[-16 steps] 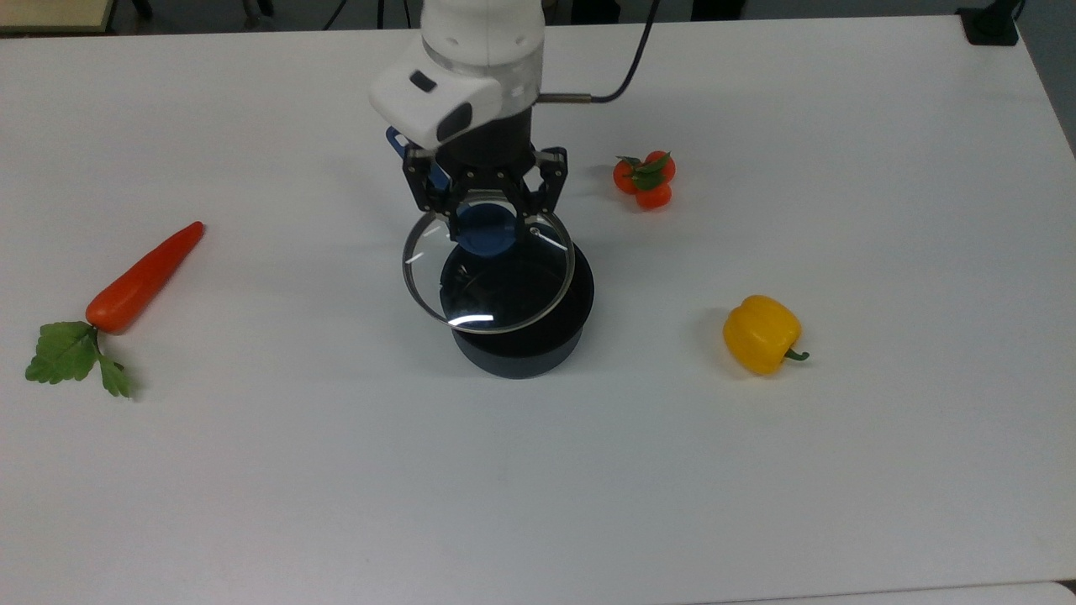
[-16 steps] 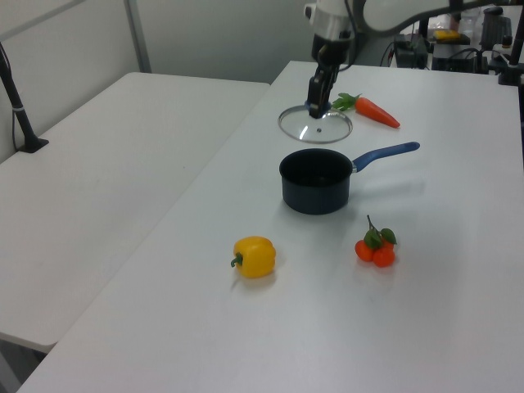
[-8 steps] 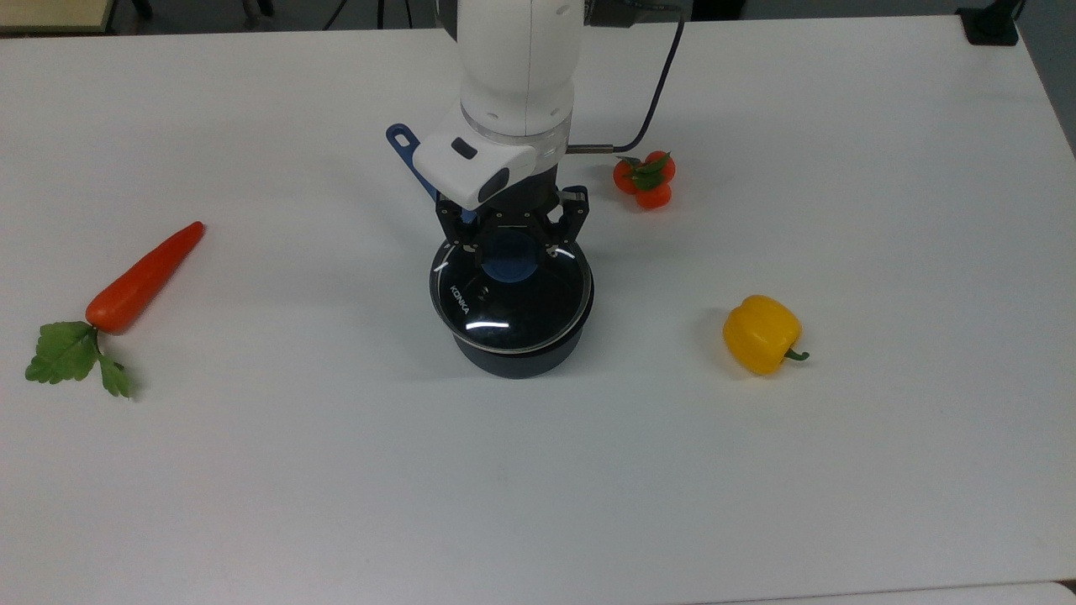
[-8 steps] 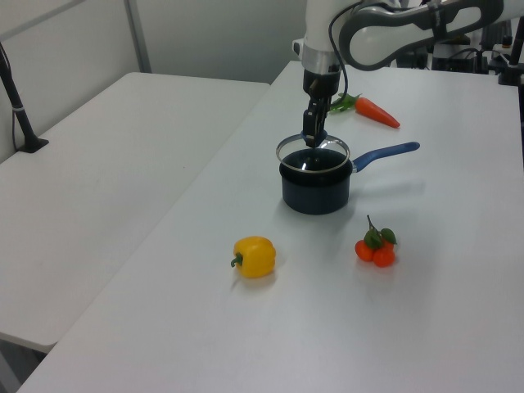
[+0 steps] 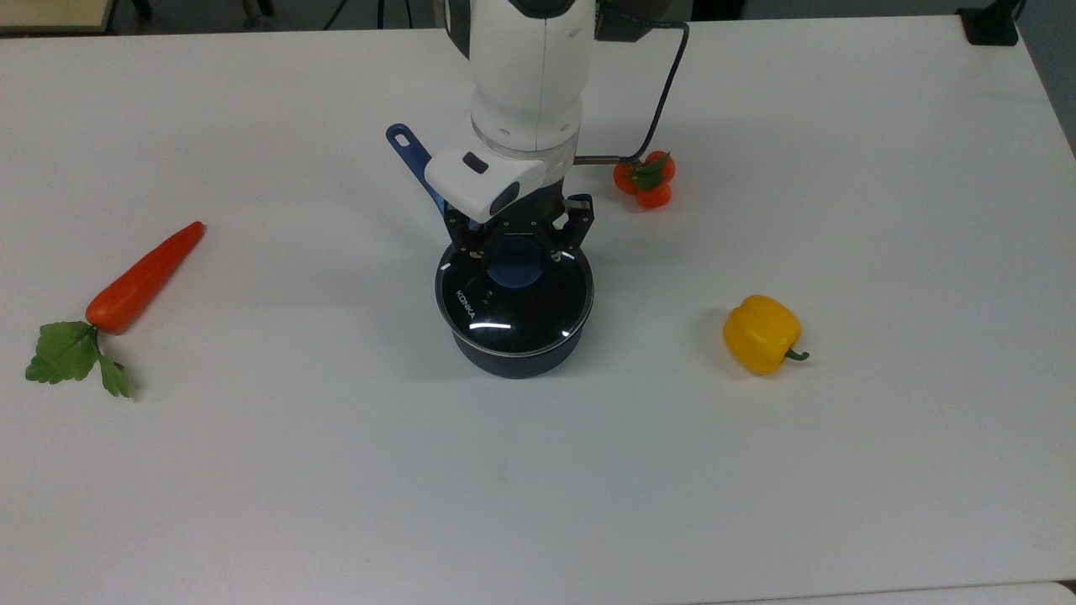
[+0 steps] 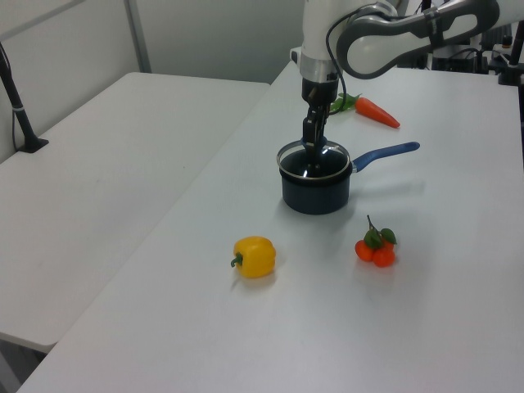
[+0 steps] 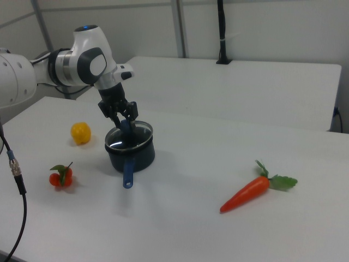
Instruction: Close lid
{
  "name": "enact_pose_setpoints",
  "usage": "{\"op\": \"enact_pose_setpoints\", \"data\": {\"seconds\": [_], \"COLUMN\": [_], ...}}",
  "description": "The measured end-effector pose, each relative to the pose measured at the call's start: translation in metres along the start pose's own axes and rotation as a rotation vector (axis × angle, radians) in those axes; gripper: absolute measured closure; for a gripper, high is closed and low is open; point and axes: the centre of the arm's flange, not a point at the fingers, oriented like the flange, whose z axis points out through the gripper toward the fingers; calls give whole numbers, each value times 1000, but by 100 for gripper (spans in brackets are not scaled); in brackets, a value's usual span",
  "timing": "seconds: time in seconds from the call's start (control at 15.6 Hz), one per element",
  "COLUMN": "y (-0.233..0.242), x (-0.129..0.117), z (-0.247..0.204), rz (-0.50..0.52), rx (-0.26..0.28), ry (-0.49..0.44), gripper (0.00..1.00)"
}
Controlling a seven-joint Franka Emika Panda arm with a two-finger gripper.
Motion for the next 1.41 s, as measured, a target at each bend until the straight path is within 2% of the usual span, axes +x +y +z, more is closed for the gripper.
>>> {"op": "enact_pose_setpoints", "data": {"seconds": [1.16, 1.22, 1.35, 1.41], "y": [-3, -3, -3, -3], "x": [-3, -3, -3, -3], "z": [15, 15, 15, 15], "rz": [11, 14, 15, 15], "rx": [-11, -12, -12, -12], "ry": [-25, -26, -26, -25], "gripper": [39, 35, 32, 26]}}
